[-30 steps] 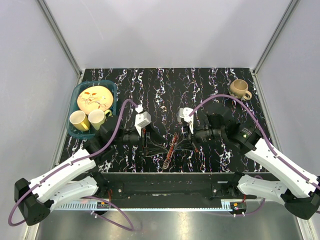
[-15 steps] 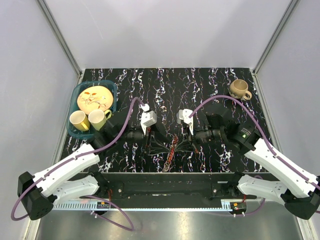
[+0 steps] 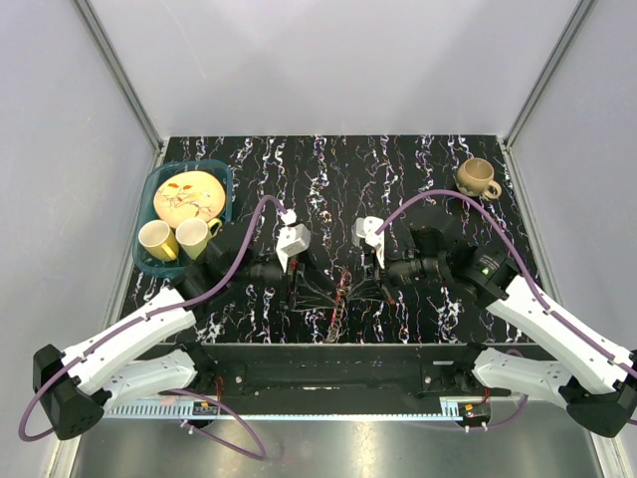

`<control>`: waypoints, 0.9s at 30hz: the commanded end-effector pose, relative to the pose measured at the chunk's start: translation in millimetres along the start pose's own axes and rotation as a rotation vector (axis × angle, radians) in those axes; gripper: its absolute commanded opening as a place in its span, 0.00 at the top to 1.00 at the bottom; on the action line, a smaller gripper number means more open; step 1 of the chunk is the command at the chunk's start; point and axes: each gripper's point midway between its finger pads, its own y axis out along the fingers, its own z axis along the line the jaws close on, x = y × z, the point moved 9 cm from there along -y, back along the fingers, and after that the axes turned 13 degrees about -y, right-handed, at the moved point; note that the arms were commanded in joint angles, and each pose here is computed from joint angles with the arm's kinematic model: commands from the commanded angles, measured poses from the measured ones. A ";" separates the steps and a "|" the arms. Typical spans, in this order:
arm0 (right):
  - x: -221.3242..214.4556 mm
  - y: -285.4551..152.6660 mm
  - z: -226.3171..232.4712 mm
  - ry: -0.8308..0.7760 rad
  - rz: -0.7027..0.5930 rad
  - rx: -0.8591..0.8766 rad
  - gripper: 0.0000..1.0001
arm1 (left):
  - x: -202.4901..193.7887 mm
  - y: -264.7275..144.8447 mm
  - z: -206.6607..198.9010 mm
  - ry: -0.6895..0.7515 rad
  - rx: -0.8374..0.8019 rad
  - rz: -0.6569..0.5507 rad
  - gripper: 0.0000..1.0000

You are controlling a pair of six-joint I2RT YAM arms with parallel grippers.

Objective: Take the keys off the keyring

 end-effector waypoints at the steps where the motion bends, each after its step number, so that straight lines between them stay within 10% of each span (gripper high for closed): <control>1: 10.1 -2.5 -4.9 -0.071 -0.057 -0.052 1.00 | 15.8 -0.8 -18.2 0.071 -0.080 -0.039 0.59; 27: 12.0 -3.0 -3.5 -0.065 -0.084 -0.060 1.00 | 12.4 4.5 -8.7 0.052 0.010 -0.065 0.56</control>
